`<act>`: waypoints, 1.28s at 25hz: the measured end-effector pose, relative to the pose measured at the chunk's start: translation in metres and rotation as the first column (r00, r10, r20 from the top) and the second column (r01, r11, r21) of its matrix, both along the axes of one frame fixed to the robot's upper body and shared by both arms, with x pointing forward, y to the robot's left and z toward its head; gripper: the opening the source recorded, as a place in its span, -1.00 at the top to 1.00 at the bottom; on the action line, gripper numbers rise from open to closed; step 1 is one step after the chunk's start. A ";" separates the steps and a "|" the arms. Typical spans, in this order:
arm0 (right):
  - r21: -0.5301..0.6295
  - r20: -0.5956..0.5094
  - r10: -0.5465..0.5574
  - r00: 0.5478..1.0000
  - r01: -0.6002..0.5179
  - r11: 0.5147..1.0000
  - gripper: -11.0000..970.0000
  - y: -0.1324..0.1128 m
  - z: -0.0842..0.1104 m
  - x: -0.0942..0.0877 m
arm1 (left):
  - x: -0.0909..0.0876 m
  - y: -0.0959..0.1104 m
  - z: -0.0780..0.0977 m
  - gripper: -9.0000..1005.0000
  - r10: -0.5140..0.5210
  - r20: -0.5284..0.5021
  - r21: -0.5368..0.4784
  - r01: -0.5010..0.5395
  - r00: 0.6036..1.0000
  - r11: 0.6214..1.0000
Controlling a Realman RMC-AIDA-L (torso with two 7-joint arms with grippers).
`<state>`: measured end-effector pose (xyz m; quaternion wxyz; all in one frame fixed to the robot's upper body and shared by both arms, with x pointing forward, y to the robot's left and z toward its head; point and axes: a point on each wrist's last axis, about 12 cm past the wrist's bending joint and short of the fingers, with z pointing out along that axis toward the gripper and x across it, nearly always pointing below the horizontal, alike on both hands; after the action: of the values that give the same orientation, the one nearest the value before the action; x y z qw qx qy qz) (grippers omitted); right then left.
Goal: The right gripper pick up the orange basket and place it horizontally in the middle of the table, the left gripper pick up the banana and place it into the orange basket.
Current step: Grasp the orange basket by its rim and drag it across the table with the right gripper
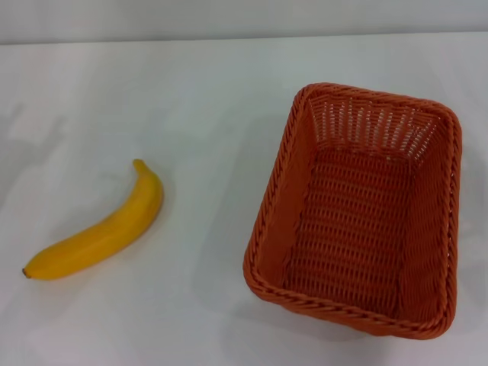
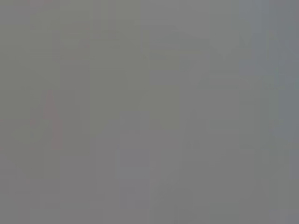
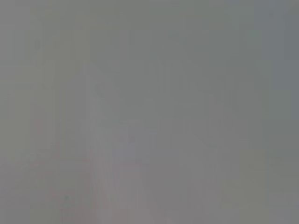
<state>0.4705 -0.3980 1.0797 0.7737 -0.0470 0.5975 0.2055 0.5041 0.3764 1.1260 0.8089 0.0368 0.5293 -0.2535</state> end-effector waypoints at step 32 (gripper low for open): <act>-0.001 -0.006 0.002 1.000 -0.002 1.000 -0.63 -0.007 -0.001 -0.016 | -0.008 0.000 -0.003 -0.76 -0.017 0.005 -0.001 0.017 1.000 1.000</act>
<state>0.4545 -0.4054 1.0785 0.7717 -0.0475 0.5999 0.2060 0.4964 0.3764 1.1230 0.8079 0.0415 0.5269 -0.2606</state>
